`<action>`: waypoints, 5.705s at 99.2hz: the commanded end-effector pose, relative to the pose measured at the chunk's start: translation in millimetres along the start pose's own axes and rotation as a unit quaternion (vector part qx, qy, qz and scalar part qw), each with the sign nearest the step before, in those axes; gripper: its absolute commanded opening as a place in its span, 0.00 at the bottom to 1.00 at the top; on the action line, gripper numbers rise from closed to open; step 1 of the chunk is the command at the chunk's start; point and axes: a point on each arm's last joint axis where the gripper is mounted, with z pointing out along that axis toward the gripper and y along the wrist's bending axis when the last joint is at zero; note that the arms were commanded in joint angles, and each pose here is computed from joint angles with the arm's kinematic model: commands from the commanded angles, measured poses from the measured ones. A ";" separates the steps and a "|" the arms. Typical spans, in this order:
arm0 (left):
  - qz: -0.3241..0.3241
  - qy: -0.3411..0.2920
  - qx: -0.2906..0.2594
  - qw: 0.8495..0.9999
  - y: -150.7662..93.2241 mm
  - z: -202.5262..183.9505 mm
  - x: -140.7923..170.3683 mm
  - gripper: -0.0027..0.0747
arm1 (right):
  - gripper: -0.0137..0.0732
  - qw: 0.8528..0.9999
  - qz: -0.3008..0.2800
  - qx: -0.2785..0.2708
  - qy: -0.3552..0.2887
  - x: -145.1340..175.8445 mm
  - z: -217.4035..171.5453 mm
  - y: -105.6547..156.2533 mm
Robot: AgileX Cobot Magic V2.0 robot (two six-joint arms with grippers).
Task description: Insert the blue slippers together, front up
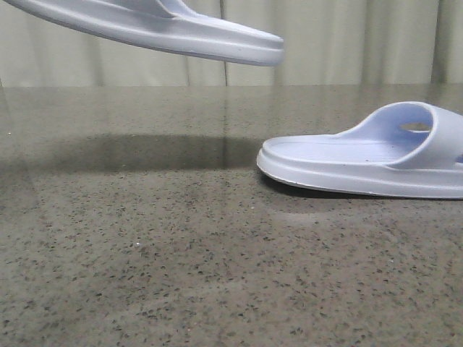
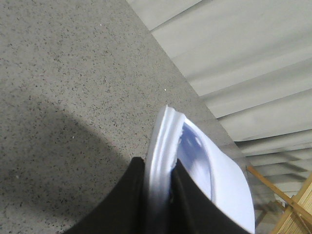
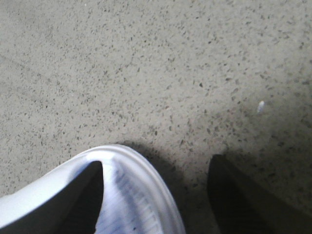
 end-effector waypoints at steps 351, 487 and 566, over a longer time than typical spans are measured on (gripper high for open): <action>-0.075 0.068 0.108 0.989 -27.8 -8.9 9.5 0.07 | 0.03 0.943 0.000 -0.296 -0.156 -57.3 -123.5 115.4; -0.091 0.223 0.285 0.928 -55.1 -13.6 29.7 0.07 | 0.03 0.964 0.007 -0.256 -0.078 -31.2 -52.9 139.2; -0.085 0.237 0.311 0.917 -58.8 -17.6 31.7 0.07 | 0.03 0.951 -0.045 -0.291 -0.095 -15.3 -56.7 160.3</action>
